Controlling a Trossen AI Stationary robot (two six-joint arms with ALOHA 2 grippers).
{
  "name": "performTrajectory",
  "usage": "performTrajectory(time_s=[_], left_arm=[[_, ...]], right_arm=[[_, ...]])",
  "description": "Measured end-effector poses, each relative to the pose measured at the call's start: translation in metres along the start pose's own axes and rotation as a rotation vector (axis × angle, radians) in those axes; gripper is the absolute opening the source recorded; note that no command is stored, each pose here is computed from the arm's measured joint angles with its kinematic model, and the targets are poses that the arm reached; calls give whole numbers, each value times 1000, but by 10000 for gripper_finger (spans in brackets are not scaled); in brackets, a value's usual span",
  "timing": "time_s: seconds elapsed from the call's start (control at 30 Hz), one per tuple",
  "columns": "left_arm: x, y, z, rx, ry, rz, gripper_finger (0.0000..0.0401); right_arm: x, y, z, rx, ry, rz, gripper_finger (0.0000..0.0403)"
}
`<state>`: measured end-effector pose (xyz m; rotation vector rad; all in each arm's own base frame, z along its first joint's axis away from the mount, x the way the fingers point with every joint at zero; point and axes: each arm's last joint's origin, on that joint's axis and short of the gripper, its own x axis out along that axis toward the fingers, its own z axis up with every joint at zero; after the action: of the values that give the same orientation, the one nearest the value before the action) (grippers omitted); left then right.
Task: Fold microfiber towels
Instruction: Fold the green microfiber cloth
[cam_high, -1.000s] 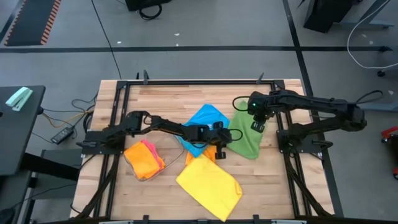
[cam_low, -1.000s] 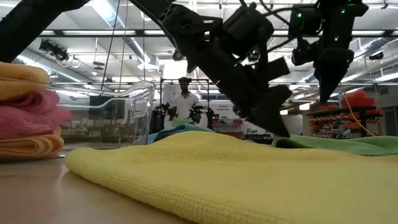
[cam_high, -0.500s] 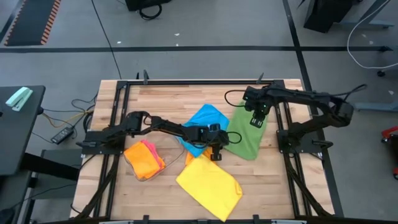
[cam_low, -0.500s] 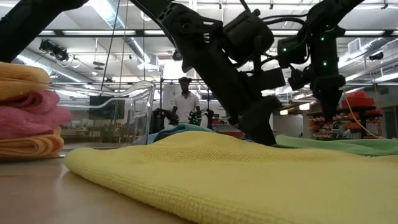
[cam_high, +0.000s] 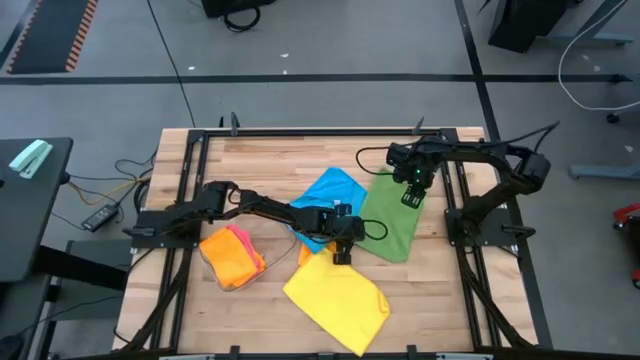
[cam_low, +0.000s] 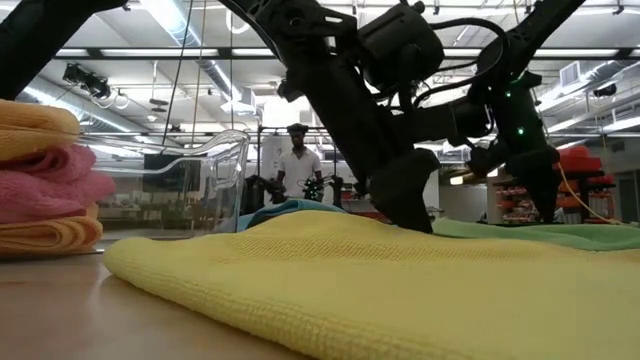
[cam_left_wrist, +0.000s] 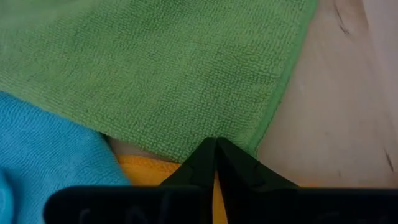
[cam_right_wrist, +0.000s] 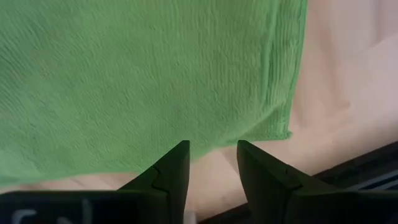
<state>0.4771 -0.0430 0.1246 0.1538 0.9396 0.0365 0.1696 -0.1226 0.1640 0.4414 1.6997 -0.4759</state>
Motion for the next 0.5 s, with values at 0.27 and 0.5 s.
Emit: performTrajectory(time_s=[0.27, 0.5], left_arm=[[-8, 2, 1, 3, 23, -6, 10], [-11, 3, 1, -3, 26, -6, 28]], right_arm=[[3, 0, 1, 5, 12, 3, 143], [21, 2, 4, 27, 77, 49, 143]])
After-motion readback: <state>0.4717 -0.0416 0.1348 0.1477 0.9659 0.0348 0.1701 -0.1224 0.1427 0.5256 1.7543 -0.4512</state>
